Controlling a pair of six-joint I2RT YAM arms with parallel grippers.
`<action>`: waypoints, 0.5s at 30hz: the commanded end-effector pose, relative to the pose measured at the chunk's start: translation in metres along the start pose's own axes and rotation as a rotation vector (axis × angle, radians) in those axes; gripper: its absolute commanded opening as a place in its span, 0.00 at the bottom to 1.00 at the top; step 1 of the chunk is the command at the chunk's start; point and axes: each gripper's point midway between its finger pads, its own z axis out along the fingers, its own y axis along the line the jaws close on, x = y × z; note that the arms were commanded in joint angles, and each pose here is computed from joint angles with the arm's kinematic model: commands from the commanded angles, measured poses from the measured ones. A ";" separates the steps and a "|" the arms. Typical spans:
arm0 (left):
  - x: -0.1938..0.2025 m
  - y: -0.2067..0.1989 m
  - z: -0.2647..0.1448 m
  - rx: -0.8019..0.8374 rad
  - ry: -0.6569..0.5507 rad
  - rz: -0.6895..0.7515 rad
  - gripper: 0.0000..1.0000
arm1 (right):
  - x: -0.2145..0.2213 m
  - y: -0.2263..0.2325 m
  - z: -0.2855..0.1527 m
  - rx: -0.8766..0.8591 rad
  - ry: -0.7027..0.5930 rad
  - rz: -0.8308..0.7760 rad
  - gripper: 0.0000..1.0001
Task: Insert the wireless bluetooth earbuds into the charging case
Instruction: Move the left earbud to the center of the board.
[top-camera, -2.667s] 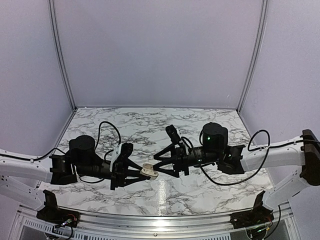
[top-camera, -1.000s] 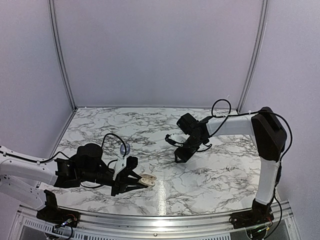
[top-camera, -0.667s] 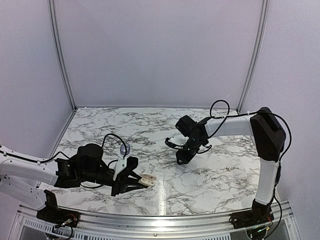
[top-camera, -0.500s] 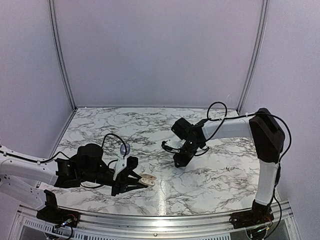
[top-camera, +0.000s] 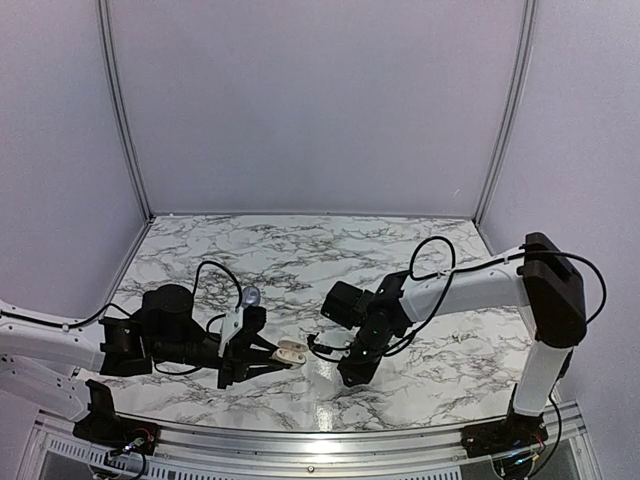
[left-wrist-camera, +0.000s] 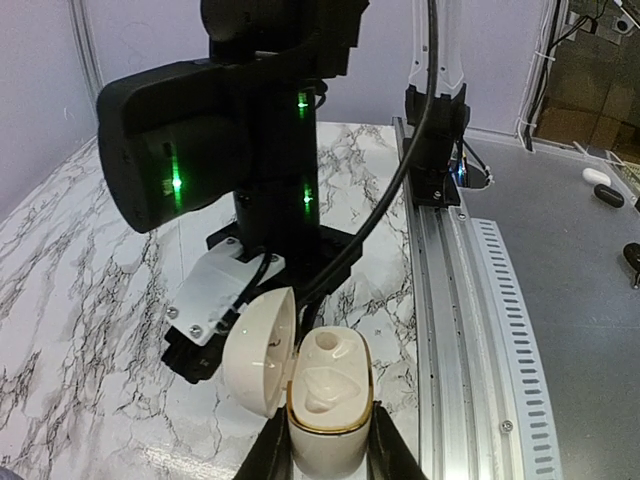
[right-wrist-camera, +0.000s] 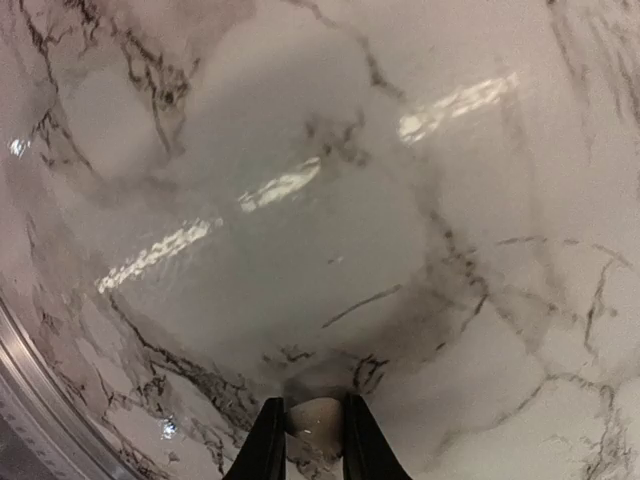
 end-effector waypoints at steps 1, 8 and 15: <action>0.001 -0.003 -0.008 -0.006 -0.011 -0.017 0.00 | 0.045 0.019 0.004 -0.015 0.149 0.055 0.12; 0.001 0.000 -0.013 -0.039 -0.022 -0.026 0.00 | 0.057 0.026 0.003 0.048 0.236 0.017 0.14; 0.001 0.001 -0.016 -0.050 -0.027 -0.027 0.00 | 0.053 0.030 0.002 0.090 0.266 -0.011 0.26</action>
